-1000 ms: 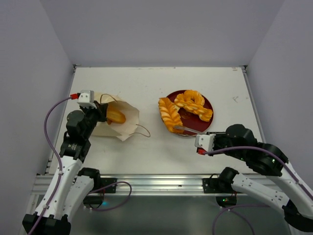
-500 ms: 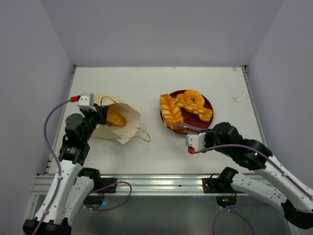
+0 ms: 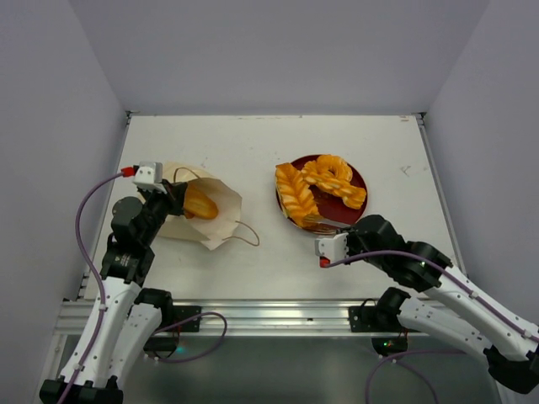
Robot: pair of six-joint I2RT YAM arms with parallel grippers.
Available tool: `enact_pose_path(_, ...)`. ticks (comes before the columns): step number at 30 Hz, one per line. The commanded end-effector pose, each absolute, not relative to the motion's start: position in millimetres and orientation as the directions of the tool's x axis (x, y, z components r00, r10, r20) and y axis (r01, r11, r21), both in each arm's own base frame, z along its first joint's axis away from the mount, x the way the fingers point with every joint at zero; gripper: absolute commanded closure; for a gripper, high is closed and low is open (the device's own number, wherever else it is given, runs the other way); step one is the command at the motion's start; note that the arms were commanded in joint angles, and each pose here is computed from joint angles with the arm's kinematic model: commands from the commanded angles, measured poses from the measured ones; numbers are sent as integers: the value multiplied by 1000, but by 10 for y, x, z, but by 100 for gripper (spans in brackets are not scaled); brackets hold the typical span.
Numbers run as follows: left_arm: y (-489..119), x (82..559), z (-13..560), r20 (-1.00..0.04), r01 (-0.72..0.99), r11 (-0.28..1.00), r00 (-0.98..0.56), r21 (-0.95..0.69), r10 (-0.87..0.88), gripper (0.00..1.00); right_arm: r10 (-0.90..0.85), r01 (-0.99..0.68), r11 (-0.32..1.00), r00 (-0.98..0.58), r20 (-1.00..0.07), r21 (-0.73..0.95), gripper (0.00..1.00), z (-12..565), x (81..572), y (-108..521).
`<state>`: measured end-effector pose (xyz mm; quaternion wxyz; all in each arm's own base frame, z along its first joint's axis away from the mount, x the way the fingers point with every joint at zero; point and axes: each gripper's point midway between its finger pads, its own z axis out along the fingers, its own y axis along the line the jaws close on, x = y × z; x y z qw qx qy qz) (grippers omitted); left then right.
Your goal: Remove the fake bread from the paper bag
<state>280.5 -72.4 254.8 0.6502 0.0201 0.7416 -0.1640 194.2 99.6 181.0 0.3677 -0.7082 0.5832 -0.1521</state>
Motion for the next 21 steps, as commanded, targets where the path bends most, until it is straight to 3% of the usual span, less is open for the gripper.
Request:
enact_pose_path(1, -754, 2781, 2566, -975, 268, 942, -140, -203, -171, 100, -956, -651, -22, 235, -175, -759, 100, 1927, 2072, 888)
enact_pose_path(7, -762, 2769, 2553, -974, 271, 940, -145, -207, -173, 100, -962, -656, 1, 207, -180, -755, 96, 1864, 2060, 831)
enact_pose_path(21, -778, 2773, 2567, -974, 278, 937, -145, -212, -177, 100, -970, -681, 17, 168, -179, -732, 73, 1672, 2022, 759)
